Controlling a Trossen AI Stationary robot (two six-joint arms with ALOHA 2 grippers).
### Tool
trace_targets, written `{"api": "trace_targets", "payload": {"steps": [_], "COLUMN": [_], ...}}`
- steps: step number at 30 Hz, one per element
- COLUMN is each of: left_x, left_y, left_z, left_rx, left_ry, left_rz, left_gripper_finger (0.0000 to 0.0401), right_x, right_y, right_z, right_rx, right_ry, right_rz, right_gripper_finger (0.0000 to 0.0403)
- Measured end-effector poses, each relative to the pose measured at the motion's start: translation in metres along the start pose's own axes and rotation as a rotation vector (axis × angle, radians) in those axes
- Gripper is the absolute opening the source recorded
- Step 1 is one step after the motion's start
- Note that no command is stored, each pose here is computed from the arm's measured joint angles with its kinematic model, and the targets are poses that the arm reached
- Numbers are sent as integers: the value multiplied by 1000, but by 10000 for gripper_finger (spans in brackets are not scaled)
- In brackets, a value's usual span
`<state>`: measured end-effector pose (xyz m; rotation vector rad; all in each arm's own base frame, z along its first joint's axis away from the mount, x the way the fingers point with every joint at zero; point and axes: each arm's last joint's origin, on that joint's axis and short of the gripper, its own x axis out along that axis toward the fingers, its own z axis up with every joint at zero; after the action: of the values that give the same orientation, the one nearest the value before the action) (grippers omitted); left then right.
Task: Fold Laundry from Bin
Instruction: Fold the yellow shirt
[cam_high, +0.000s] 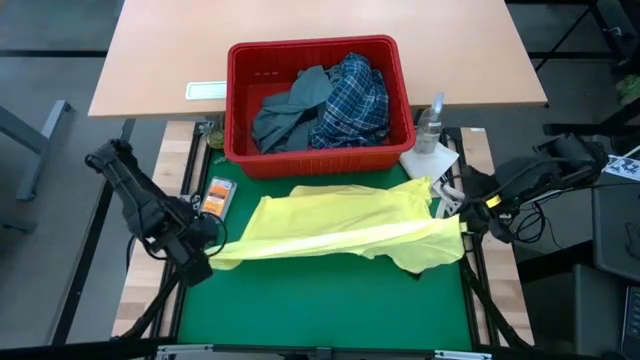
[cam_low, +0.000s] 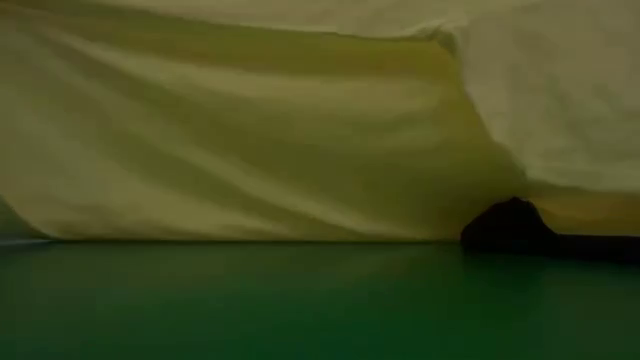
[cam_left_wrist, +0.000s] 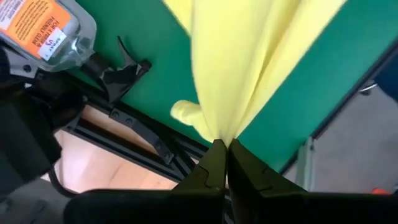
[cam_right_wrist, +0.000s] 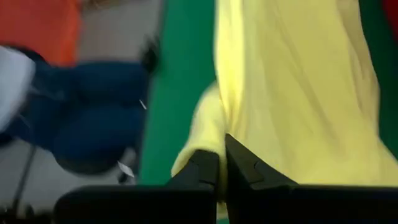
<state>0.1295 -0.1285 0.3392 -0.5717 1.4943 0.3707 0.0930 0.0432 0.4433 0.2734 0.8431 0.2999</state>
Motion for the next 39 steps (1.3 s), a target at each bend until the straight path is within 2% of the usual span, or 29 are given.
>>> {"api": "trace_targets", "payload": {"steps": [4,8,10,15,18,28,39], "left_x": [-29,-58,-69,-84,-87,-86,-77], "left_y": [-2,-3,-3,-9,-12,-18,-30], "left_z": [-6,-11,-11,-5,-2,9,12], "left_rx": [-53,-123,-155,-144,-111,-70,-63], "left_ry": [-15,-47,-100,-360,-410,-596,-600], "left_rz": [-91,-212,-264,-377,-408,-347,-307], "left_gripper_finger": [0,5,9,12,12,13,14], "right_x": [-10,-21,-24,-23,-22,-21,-21], "right_y": [10,15,15,12,11,10,10], "right_z": [17,28,28,25,22,21,21], "right_rx": [-64,-106,-151,-194,-191,-189,-189], "right_ry": [-177,-300,-318,-292,-254,-245,-245], "right_rz": [113,139,124,69,53,37,34], "right_gripper_finger": [5,5,5,5,5,5,5]}}
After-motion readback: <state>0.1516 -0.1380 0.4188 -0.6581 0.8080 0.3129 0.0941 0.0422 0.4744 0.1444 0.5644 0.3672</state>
